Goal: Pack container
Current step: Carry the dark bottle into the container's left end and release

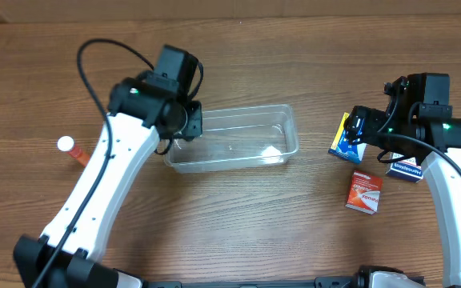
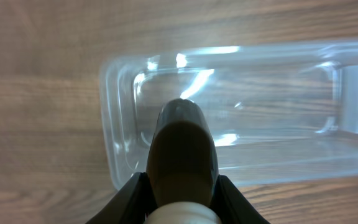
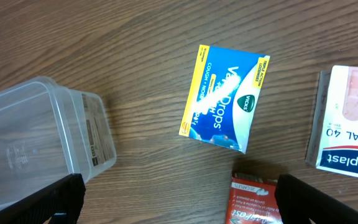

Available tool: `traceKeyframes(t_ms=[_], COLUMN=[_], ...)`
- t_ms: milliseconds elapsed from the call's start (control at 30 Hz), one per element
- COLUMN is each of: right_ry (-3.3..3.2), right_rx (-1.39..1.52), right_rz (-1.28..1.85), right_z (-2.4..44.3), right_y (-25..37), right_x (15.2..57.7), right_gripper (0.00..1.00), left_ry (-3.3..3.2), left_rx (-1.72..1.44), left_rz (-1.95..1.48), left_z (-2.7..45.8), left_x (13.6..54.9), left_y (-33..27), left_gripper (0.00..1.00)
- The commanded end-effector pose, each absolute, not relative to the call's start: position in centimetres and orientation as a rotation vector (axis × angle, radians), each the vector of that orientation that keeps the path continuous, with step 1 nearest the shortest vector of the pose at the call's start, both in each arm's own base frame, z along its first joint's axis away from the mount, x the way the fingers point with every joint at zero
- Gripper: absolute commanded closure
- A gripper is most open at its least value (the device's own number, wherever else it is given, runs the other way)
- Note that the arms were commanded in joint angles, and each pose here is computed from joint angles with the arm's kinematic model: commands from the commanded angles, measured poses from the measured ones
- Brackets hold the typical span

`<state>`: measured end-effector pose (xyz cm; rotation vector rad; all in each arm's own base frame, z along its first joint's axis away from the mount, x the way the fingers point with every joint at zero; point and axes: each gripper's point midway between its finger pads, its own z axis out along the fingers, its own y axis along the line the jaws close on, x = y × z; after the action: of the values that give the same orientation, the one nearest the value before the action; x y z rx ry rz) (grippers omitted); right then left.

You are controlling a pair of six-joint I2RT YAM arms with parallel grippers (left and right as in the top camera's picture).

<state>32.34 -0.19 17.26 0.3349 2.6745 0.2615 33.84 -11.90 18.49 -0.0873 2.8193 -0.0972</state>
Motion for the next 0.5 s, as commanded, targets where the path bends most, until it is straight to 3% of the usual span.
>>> traceKeyframes(t_ms=[0,167,467], right_ry=[2.641,2.645,2.644], right_rx=[0.338,0.338,0.338], right_rz=[0.271,0.271,0.271], right_z=[18.4,18.4,18.4], right_y=[-0.2,-0.2,-0.2], right_x=[33.0,32.9,32.9], right_gripper=[0.00,0.00,0.00], left_ry=[2.846,2.831,2.826], left_rx=[-0.236,-0.242,-0.313], left_rz=[-0.066,-0.014,0.112], left_z=[14.5,10.5,7.6], left_x=[34.0,36.1,38.1], left_y=[-11.6,-11.7,-9.2], left_gripper=[0.95,0.94,0.91])
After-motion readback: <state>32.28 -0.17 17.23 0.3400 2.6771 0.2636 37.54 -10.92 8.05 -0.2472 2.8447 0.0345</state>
